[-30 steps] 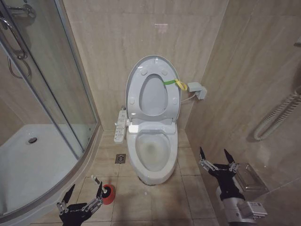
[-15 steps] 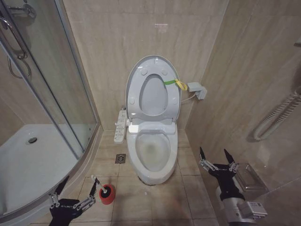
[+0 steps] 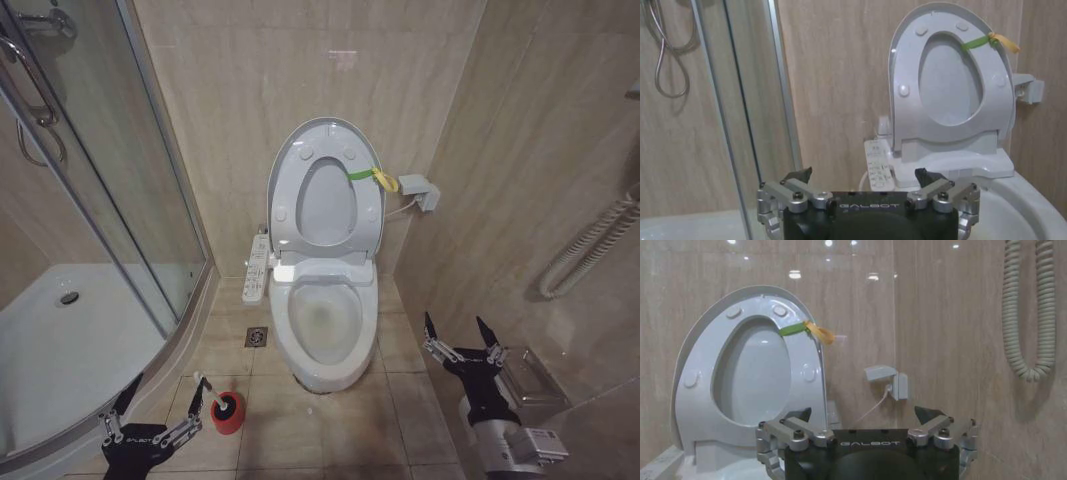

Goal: Open the toilet lid, clean the toilet bowl with a toilet brush, close the toilet lid, and flush.

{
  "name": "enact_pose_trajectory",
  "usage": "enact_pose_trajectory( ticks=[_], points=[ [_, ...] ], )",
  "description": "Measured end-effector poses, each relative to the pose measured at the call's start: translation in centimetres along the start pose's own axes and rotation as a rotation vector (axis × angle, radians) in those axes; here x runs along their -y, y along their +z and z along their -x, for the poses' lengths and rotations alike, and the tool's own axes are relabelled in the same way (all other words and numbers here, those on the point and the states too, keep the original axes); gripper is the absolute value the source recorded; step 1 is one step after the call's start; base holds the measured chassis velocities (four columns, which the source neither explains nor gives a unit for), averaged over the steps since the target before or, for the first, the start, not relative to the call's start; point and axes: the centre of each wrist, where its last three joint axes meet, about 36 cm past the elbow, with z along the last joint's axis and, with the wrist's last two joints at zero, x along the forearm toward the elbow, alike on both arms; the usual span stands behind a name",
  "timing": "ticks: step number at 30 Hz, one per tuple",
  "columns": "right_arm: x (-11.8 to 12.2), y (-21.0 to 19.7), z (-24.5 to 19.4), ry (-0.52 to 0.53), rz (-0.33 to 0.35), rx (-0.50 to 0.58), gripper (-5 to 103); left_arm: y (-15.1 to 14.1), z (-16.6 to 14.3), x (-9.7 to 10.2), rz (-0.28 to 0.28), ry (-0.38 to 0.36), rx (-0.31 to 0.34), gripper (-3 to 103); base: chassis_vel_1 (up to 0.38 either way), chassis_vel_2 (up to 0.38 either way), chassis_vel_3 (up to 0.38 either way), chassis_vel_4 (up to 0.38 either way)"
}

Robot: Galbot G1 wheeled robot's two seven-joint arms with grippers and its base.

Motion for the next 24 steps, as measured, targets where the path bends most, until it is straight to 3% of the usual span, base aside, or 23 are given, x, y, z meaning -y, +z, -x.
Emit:
enact_pose_trajectory(
  ticks=[14,24],
  points=[
    [0.0,0.0,0.0,0.000,0.000,0.000,100,0.0,-0.1,-0.1,-0.005,-0.021,-0.006,100,0.000,0.000,0.000,0.000],
    [0.0,0.0,0.0,0.000,0.000,0.000,100,0.0,0.6,1.1,-0.057,0.006,0.023,100,0.000,0.000,0.000,0.000]
  ],
)
